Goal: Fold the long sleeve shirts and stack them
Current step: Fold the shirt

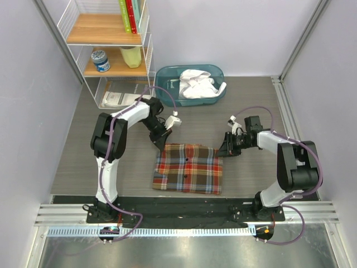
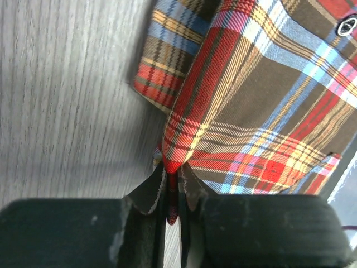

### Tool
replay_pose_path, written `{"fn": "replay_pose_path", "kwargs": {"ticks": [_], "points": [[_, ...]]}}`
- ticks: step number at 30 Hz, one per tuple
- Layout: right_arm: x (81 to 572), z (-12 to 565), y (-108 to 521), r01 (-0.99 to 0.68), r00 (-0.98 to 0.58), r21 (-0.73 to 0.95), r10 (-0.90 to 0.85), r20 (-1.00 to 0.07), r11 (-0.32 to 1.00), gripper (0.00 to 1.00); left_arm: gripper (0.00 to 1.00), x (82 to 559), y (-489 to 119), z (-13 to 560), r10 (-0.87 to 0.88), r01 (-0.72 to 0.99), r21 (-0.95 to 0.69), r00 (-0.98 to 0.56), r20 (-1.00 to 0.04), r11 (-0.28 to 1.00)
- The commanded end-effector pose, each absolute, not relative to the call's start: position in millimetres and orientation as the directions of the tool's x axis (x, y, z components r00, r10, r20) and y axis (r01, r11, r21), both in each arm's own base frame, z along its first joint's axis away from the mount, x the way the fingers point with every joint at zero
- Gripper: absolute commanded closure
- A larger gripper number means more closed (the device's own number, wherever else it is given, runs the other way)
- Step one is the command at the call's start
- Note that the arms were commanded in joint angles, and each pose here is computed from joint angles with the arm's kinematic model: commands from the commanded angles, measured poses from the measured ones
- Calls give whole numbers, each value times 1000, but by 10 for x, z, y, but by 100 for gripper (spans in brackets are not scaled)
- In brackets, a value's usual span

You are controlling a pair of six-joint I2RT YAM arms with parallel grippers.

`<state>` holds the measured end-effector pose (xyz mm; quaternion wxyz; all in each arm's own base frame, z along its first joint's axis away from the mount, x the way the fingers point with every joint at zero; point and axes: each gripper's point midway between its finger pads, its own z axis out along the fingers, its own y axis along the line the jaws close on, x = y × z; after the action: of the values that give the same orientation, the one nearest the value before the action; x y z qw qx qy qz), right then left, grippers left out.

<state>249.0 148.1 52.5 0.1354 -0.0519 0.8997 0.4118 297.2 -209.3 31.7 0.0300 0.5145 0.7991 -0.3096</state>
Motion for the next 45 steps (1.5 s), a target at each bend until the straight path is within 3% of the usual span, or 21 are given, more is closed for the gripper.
{"fn": "replay_pose_path", "kwargs": {"ticks": [1, 6, 9, 10, 12, 13, 14, 16, 17, 21, 25, 31, 37, 42, 45], "points": [[2869, 363, 1328, -237, -926, 604, 11, -378, 761, 74, 88, 3165, -2034, 276, 800, 845, -420, -487, -351, 331], [3021, 358, 1283, -250, -918, 555, -12, -396, 793, 63, 73, 3300, -2041, 343, 760, 831, -404, -532, -374, 383], [3029, 570, 1272, -284, -910, 543, -43, -413, 790, 50, 54, 3446, -2002, 542, 701, 810, -391, -579, -416, 437], [3076, 793, 1276, -312, -889, 534, -42, -456, 786, 43, 45, 3510, -1979, 753, 666, 812, -376, -582, -467, 446], [2986, 960, 1222, -365, -872, 504, -98, -481, 783, 39, 37, 3536, -1971, 968, 596, 781, -389, -624, -505, 488], [3016, 1187, 1205, -406, -834, 471, -108, -541, 783, 34, 26, 3525, -1974, 1233, 564, 788, -366, -612, -555, 495], [2997, 1271, 1198, -422, -820, 457, -116, -560, 782, 31, 23, 3488, -1998, 1336, 540, 782, -371, -617, -572, 501], [2940, 1474, 1238, -457, -790, 460, -110, -603, 761, 20, 1, 3348, -2059, 1437, 466, 739, -424, -665, -583, 524], [2898, 1604, 1294, -480, -769, 472, -96, -632, 739, 19, 0, 3253, -2117, 1616, 432, 748, -435, -652, -623, 501], [2679, 1729, 1816, -523, -800, 626, -78, -595, 579, 25, 0, 3030, -2354, 1625, 315, 672, -542, -728, -609, 505], [2567, 1405, 2183, -434, -882, 740, -73, -466, 514, 30, 0, 2873, -2628, 1423, 252, 570, -675, -818, -517, 467], [2860, 585, 2104, -331, -931, 733, -80, -355, 594, 33, 0, 3099, -2587, 746, 225, 449, -720, -892, -392, 528], [3258, 207, 1975, -251, -951, 734, -19, -308, 631, 33, 1, 3597, -2270, 217, 112, 286, -746, -955, -276, 601], [3545, 757, 2083, -318, -919, 759, 12, -394, 568, 30, 0, 3833, -2194, 647, 77, 351, -757, -925, -373, 551], [3355, 1394, 2115, -395, -882, 774, 31, -470, 495, 24, 0, 3649, -2236, 1377, 76, 469, -738, -863, -500, 485]]}}
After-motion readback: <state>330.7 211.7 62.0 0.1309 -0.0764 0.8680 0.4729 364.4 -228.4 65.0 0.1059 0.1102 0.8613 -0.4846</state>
